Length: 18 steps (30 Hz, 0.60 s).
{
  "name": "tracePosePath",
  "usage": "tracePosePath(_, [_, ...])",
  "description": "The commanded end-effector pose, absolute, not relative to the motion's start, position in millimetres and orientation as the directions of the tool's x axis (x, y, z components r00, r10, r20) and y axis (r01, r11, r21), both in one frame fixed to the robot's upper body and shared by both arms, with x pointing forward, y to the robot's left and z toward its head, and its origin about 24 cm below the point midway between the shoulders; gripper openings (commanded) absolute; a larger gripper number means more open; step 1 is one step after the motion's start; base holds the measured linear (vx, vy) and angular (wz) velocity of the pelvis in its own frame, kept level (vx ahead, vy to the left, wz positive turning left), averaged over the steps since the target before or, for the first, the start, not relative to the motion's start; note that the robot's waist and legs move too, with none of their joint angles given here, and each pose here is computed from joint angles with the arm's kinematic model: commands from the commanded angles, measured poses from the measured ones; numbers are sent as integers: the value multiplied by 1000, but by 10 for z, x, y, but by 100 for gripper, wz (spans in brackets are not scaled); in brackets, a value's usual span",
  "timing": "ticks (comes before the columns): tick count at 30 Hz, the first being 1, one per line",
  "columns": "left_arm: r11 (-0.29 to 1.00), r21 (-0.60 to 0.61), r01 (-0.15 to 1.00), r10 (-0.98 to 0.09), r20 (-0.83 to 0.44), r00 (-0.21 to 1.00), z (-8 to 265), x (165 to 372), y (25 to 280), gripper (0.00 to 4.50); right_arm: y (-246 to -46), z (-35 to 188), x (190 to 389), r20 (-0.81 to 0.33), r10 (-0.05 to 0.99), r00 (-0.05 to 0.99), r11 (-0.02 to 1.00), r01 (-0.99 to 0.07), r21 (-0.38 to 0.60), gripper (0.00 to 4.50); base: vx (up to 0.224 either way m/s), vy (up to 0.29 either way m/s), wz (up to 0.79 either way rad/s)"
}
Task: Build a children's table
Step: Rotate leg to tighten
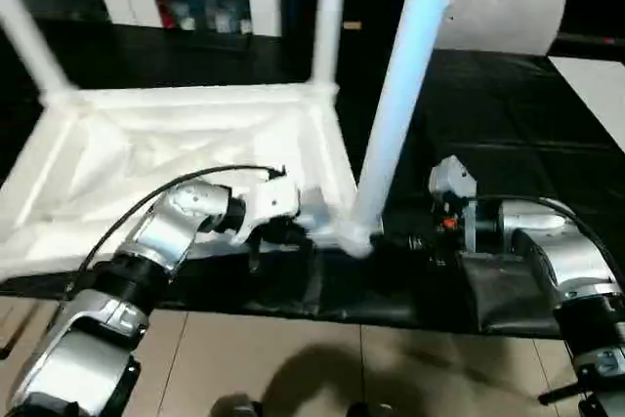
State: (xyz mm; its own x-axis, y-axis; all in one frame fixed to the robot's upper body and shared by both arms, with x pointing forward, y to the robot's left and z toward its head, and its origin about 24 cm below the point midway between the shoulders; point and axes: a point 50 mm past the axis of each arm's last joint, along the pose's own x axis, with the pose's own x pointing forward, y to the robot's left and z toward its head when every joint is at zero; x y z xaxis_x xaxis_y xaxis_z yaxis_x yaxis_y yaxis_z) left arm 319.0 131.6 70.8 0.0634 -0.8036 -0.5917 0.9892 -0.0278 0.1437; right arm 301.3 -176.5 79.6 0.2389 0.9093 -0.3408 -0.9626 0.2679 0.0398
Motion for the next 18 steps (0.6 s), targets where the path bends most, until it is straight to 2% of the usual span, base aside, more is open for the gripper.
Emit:
tracePosePath(1, [-148, 164, 975, -807, -590, -23, 774, 3133, 1200, 0, -1763, 855, 3025, -323, 924, 208, 227, -974, 23, 344, 0, 0, 0])
tracePosePath(3, [-178, 144, 974, -812, -580, -63, 780, 3100, 1181, 0, -1726, 852, 3005, -305, 937, 170, 190, -981, 36, 339, 0, 0, 0])
tracePosePath(7, [-200, 135, 970, -812, -577, -87, 770, 3078, 1157, 0, -1678, 840, 2972, -282, 952, 117, 143, -987, 73, 299, 0, 0, 0])
tracePosePath(13, [-212, 130, 969, -810, -578, -99, 755, 3075, 1161, 0, -1677, 810, 2959, -289, 953, 87, 118, -988, 95, 248, 0, 0, 0])
tracePosePath(14, [-210, 129, 969, -809, -580, -98, 749, 3073, 1164, 0, -1672, 806, 2952, -284, 956, 80, 114, -988, 103, 229, 0, 0, 0])
tracePosePath(18, [-201, 130, 971, -811, -578, -90, 745, 3078, 1165, 0, -1664, 790, 2937, -282, 958, 59, 96, -988, 119, 207, 0, 0, 0])
